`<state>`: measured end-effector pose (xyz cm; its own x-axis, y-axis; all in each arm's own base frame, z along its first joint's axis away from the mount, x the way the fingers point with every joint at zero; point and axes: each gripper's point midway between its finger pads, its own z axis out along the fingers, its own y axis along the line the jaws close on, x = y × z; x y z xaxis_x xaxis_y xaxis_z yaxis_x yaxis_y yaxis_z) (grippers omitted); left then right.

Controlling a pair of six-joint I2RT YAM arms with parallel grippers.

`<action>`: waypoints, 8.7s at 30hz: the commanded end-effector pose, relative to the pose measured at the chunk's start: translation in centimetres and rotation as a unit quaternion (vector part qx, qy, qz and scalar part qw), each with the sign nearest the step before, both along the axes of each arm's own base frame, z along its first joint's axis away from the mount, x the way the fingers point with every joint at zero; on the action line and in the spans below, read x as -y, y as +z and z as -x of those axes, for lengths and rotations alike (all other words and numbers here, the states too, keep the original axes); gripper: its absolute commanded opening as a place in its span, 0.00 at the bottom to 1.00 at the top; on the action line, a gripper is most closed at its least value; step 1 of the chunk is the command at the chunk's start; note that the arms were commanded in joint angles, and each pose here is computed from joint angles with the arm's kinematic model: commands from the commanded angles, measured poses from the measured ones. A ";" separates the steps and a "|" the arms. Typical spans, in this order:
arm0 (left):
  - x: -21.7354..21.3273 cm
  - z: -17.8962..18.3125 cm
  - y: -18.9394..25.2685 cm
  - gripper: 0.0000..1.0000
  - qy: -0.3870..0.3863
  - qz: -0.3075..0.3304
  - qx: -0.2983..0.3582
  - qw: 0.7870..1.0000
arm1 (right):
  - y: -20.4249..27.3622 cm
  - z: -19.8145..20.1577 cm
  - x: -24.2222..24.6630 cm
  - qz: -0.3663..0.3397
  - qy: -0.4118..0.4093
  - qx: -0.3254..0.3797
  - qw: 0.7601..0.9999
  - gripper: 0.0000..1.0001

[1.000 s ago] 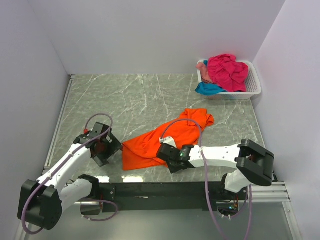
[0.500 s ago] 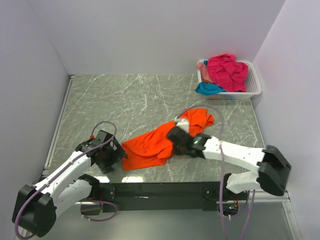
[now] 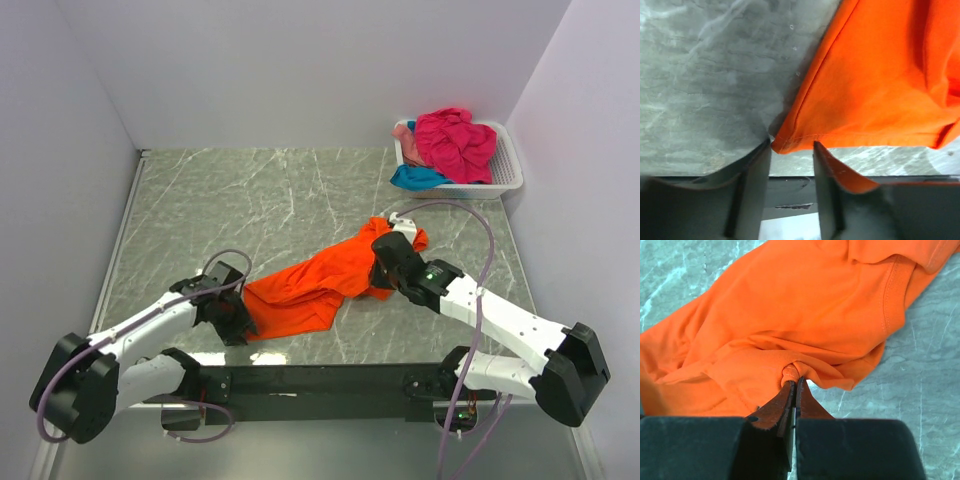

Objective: Fold and stack the t-shirts
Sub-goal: Flatten the tshirt out, then fold the tshirt

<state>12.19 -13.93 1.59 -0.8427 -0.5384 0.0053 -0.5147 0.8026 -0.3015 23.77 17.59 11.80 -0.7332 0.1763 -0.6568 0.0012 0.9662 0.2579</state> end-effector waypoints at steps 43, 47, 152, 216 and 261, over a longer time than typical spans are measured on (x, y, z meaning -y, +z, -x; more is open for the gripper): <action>-13.5 -13.7 47.6 0.01 0.325 -0.153 0.597 0.717 | 40.1 -2.2 12.5 -0.042 -0.141 0.436 0.888 0.00; -14.1 -10.5 51.5 0.01 0.305 -0.092 0.650 0.690 | 43.9 1.4 13.0 -0.079 -0.108 0.476 0.869 0.00; -19.1 -39.0 12.7 0.00 -0.197 -0.402 0.335 0.829 | 5.2 -13.6 2.1 0.009 0.033 -0.011 0.999 0.00; -15.8 -33.6 2.5 0.99 0.075 -0.195 0.208 0.956 | -6.6 -15.4 -0.3 -0.003 0.018 -0.169 0.985 0.81; -23.0 -15.9 2.0 0.99 0.392 -0.169 0.077 0.901 | 1.5 -12.7 0.0 -0.101 0.039 -0.038 0.993 0.91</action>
